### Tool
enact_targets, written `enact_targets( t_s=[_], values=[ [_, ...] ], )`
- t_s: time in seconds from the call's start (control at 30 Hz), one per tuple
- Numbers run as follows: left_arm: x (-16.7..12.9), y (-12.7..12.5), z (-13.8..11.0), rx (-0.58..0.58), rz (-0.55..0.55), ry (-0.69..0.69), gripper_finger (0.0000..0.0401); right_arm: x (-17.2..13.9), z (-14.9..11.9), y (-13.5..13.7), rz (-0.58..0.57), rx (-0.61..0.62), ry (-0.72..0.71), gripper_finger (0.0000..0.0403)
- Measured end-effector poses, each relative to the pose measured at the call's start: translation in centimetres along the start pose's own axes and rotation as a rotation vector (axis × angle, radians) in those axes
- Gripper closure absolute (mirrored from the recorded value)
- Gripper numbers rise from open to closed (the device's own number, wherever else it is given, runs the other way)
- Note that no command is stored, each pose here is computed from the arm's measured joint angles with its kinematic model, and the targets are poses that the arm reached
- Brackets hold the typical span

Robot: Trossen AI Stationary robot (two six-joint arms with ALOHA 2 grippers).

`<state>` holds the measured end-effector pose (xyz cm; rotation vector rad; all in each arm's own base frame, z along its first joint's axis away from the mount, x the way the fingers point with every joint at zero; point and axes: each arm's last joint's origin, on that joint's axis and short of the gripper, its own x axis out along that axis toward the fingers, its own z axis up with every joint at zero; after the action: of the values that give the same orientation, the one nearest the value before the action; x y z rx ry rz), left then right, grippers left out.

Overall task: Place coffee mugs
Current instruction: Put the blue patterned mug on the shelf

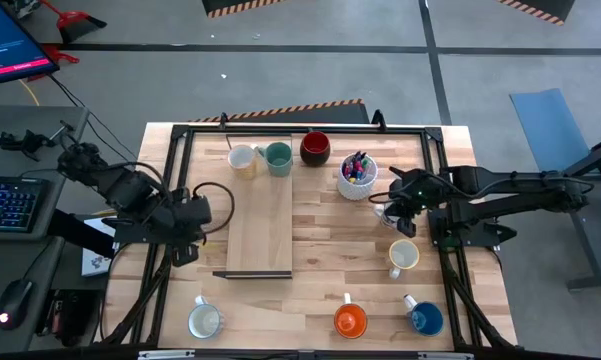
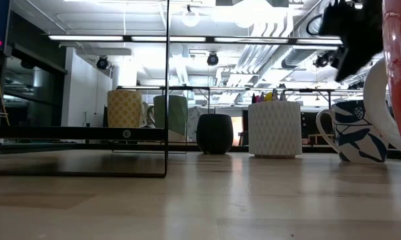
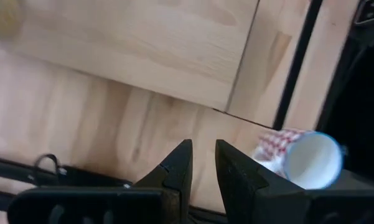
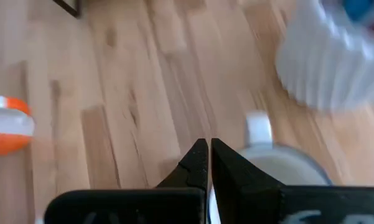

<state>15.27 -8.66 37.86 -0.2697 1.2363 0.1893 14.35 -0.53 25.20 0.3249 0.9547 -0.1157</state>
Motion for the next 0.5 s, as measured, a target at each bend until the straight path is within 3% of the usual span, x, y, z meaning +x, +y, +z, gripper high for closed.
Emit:
enact_targets(
  t_s=[0.23, 0.5],
  values=[
    [-0.06, 0.14, 0.12, 0.065, 0.084, -0.087, 0.0341, -0.01, -0.27, 0.07, 0.038, 0.032, 0.038, 0.0387],
    [-0.09, 0.39, 0.17, 0.069, 0.146, -0.129, 0.0341, 0.17, -0.26, -0.01, 0.011, 0.068, 0.046, 0.0302]
  ],
)
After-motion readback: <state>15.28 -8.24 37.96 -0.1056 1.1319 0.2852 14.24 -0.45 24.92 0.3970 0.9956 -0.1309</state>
